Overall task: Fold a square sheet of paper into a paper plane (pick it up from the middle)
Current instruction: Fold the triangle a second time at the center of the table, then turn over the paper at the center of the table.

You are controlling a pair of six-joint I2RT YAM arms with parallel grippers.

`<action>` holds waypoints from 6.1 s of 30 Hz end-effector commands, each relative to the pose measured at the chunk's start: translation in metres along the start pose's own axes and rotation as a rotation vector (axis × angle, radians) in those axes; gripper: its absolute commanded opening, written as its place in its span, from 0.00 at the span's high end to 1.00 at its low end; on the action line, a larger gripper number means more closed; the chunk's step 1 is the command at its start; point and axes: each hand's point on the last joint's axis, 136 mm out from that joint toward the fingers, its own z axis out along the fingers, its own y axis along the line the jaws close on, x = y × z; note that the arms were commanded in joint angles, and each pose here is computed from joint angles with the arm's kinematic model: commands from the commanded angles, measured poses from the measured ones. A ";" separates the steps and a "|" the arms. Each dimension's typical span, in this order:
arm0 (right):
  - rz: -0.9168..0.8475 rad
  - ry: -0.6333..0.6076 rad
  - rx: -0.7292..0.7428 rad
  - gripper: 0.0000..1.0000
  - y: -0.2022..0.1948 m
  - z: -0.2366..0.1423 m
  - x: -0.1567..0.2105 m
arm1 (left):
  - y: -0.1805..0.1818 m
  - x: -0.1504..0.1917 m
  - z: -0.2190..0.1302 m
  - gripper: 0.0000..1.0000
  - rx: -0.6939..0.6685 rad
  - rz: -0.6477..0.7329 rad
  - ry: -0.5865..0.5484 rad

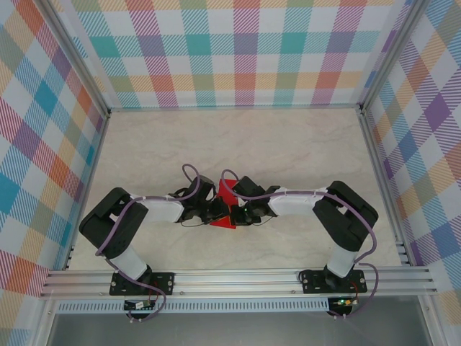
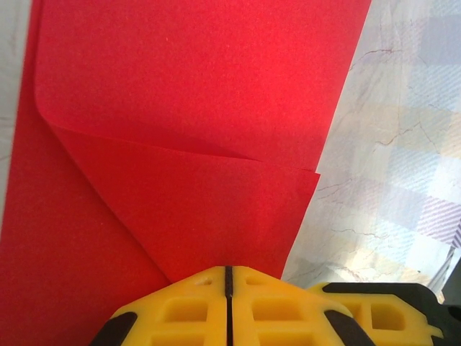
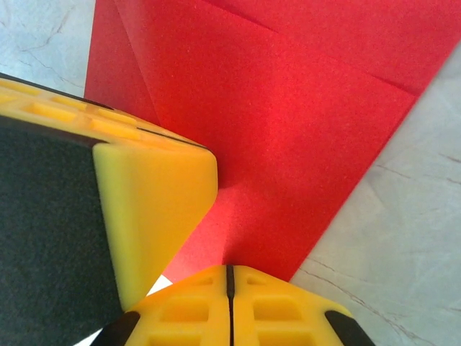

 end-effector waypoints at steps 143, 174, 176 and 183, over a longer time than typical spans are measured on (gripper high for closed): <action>0.295 -0.532 0.187 0.00 -0.111 -0.181 -0.057 | -0.028 -0.061 -0.116 0.95 -0.316 0.311 -0.162; 0.487 -0.582 0.439 0.00 -0.170 -0.202 -0.022 | -0.022 -0.110 -0.039 0.95 -1.169 0.617 -0.318; 0.504 -0.583 0.458 0.00 -0.174 -0.205 -0.020 | -0.020 -0.102 -0.024 0.95 -1.122 0.595 -0.282; 0.537 -0.598 0.470 0.00 -0.179 -0.210 -0.017 | -0.022 -0.081 0.015 0.89 -0.976 0.545 -0.184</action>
